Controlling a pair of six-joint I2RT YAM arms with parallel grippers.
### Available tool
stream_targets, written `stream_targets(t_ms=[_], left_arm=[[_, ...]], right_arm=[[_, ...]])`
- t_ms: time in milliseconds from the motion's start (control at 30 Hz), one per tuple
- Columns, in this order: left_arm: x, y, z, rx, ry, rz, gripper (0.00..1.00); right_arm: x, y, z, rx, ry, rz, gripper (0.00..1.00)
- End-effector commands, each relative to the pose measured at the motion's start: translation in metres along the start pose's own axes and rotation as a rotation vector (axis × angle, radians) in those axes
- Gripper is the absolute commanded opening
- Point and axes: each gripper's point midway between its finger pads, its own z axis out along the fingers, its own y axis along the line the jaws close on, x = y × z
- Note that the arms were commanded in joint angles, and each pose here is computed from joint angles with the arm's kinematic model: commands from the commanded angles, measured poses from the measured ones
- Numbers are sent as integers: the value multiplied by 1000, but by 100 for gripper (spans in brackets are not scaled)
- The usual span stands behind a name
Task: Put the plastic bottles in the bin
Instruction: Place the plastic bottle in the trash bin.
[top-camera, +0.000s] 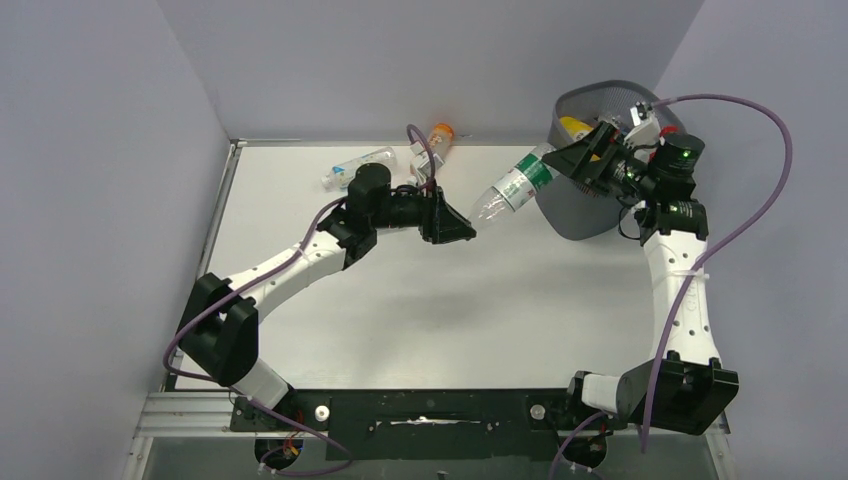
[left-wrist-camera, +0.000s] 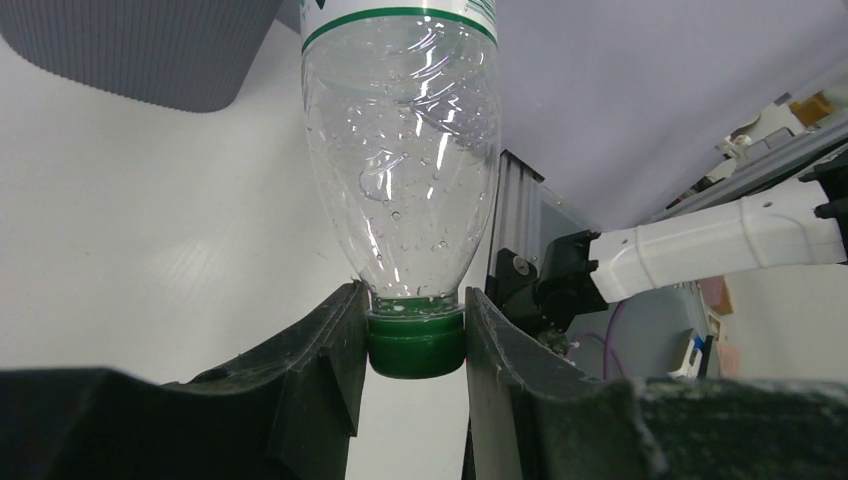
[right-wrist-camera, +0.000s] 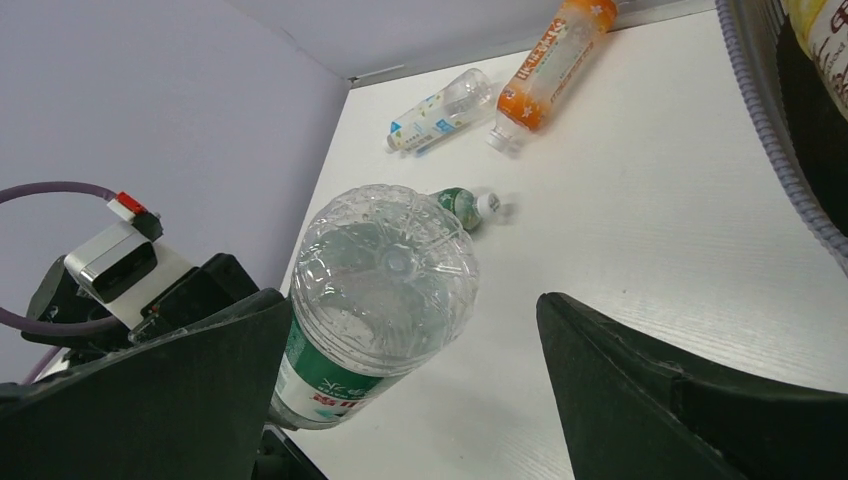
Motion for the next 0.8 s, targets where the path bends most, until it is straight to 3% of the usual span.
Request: stream_targets(t_ms=[0, 300, 633, 767], left_arm=[[-32, -40, -9, 151, -84, 78, 26], [-26, -39, -2, 206, -73, 49, 27], [-26, -24, 11, 193, -65, 27, 31], [-27, -10, 13, 127, -59, 26, 42]], right_arm=[[0, 11, 3, -83, 3, -5, 98], [-1, 24, 4, -189, 1, 23, 100], [-6, 30, 0, -202, -15, 2, 58], [-17, 28, -5, -182, -45, -11, 52]])
